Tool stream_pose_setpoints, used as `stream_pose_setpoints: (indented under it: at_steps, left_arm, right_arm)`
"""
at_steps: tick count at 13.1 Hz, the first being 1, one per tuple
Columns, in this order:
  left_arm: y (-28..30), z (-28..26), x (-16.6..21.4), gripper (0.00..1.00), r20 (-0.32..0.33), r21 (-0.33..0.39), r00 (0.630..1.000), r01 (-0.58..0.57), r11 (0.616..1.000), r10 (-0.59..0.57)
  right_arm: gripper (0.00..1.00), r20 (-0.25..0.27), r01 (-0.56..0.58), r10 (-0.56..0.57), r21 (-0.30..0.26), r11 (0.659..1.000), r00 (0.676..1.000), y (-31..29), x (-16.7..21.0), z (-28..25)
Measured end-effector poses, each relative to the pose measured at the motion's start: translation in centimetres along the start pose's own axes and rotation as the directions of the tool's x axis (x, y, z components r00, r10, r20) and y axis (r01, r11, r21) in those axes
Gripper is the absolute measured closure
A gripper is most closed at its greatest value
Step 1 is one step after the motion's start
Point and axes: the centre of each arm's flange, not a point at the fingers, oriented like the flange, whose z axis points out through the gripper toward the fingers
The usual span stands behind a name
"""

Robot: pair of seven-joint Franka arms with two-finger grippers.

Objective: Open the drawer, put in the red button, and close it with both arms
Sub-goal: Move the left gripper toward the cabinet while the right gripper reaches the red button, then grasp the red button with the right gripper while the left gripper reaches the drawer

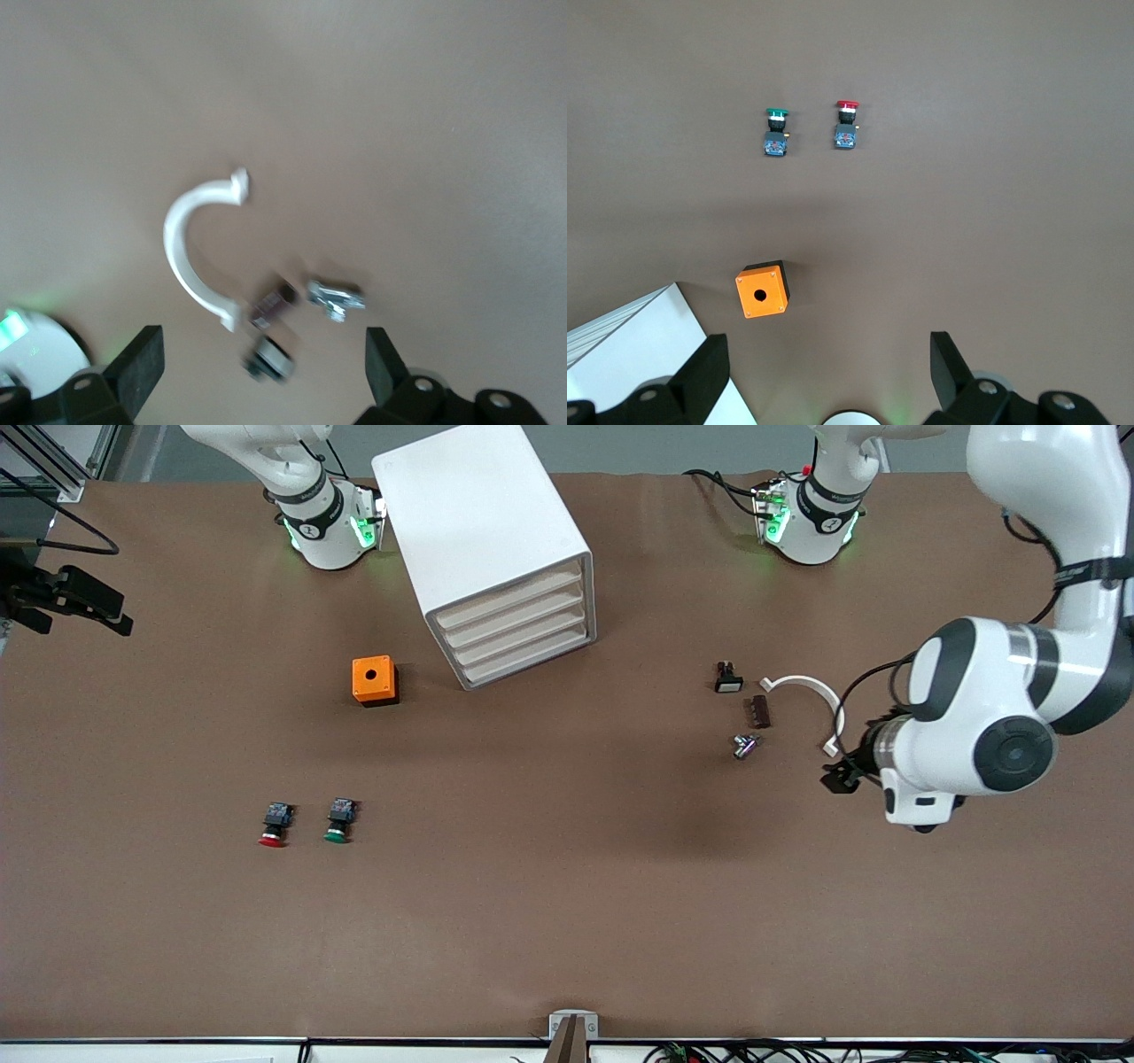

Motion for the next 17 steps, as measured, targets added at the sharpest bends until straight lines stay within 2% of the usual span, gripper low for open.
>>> stream_pose_setpoints:
  at_steps: [1, 3, 4, 5, 8, 9, 10, 12, 14, 15, 17]
  left_arm:
    - [0.9, 0.9, -0.8, 0.00, 0.074, -0.006, 0.991, 0.116, 0.993, -0.115]
    - [2.1, 2.1, -1.7, 0.00, 0.223, 0.018, 0.923, 0.317, 0.948, -0.312]
    - [2.4, 2.5, -2.0, 0.00, 0.262, 0.044, 0.887, 0.382, 0.923, -0.380]
    - [2.6, 2.9, -2.5, 0.00, 0.277, 0.082, 0.861, 0.422, 0.903, -0.427]
    - [3.2, 4.4, -6.0, 0.00, 0.304, 0.216, 0.814, 0.447, 0.868, -0.495]
    - [3.9, 5.0, -7.6, 0.00, 0.323, 0.258, 0.781, 0.470, 0.844, -0.534]
    - [4.7, 5.8, -9.1, 0.00, 0.336, 0.307, 0.737, 0.503, 0.808, -0.587]
    - [6.3, 7.7, -12.2, 0.00, 0.314, 0.406, 0.651, 0.566, 0.718, -0.691]
    - [7.7, 9.1, -15.3, 0.00, 0.315, 0.487, 0.587, 0.574, 0.658, -0.745]
    - [8.1, 9.7, -16.0, 0.00, 0.332, 0.524, 0.562, 0.557, 0.644, -0.757]
    - [8.4, 10.4, -16.1, 0.00, 0.350, 0.563, 0.538, 0.533, 0.631, -0.767]
  right_arm:
    - [0.00, 0.040, 0.001, -0.001, -0.001, 1.000, 0.999, -0.1, 0.4, 1.3]
    - [0.00, 0.156, 0.001, -0.001, -0.004, 1.000, 0.988, -0.1, 2.4, 6.4]
    - [0.00, 0.184, 0.001, 0.000, -0.006, 1.000, 0.983, -0.2, 4.0, 9.4]
    - [0.00, 0.189, 0.000, 0.001, -0.007, 1.000, 0.982, -0.1, 5.4, 12.4]
    - [0.00, 0.124, -0.007, 0.008, -0.008, 1.000, 0.992, 0.4, 7.6, 22.7]
    - [0.00, 0.092, -0.008, 0.009, -0.008, 1.000, 0.996, 0.4, 7.5, 25.8]
    - [0.00, 0.063, -0.007, 0.008, -0.007, 1.000, 0.998, 0.4, 7.2, 28.6]
    - [0.00, 0.017, -0.014, 0.014, -0.008, 1.000, 1.000, 0.4, 7.0, 33.3]
    - [0.00, -0.035, -0.023, 0.023, -0.008, 1.000, 0.999, 0.4, 8.1, 37.2]
    - [0.00, -0.066, -0.031, 0.031, -0.008, 0.999, 0.997, 0.4, 8.7, 38.9]
    - [0.00, -0.108, -0.058, 0.057, -0.005, 0.998, 0.992, 0.5, 10.0, 41.4]
